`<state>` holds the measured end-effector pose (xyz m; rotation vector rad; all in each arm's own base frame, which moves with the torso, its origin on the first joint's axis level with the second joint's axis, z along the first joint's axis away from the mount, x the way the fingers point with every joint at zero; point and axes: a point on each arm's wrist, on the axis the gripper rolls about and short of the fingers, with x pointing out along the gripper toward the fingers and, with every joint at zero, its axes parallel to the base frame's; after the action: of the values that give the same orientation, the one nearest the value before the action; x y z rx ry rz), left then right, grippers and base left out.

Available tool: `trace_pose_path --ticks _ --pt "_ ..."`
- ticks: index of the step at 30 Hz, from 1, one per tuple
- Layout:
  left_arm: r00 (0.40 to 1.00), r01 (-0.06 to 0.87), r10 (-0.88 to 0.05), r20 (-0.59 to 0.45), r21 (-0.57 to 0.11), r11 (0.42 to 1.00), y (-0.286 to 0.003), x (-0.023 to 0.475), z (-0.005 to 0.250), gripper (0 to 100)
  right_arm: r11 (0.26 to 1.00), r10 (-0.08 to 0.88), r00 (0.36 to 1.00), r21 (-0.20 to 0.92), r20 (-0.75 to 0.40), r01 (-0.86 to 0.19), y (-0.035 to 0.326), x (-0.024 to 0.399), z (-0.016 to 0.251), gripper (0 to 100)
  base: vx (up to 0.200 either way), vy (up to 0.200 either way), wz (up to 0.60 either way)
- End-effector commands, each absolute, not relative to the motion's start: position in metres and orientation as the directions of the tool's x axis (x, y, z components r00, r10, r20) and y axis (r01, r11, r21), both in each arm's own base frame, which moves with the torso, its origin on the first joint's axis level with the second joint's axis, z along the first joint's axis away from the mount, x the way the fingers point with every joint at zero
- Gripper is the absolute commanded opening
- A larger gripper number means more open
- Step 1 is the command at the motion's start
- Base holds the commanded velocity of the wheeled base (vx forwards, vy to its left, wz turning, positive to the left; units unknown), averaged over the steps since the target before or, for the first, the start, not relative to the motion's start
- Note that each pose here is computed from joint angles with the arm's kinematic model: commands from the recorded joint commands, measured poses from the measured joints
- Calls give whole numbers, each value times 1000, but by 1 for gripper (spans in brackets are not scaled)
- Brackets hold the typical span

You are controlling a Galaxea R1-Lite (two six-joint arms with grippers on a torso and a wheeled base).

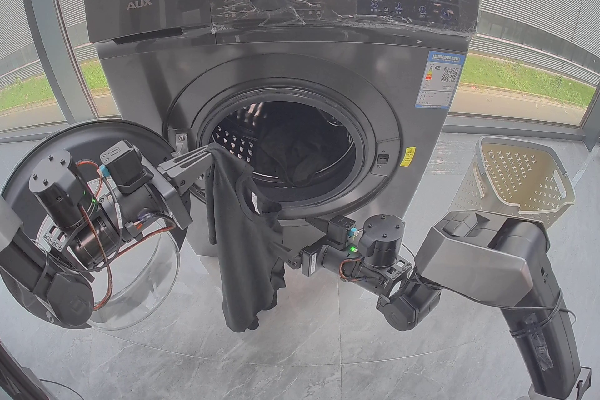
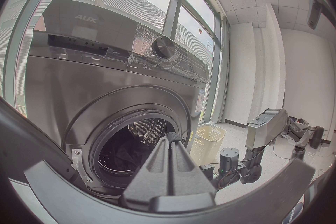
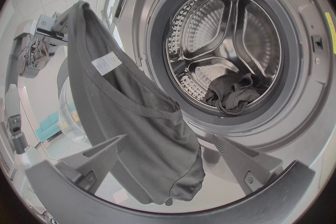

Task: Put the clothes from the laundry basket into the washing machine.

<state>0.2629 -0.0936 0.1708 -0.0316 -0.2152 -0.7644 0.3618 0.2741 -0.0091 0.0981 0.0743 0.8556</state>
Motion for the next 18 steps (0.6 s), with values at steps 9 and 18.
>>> trace_pose_path --ticks 9,18 --pt "696 694 -688 205 50 718 -95 261 171 0 665 745 665 120 -51 -737 274 375 -30 100 0 0 0" --pt "695 697 -690 200 48 716 -95 261 170 0 616 786 617 116 -33 -779 283 375 -31 100 0 0 0"
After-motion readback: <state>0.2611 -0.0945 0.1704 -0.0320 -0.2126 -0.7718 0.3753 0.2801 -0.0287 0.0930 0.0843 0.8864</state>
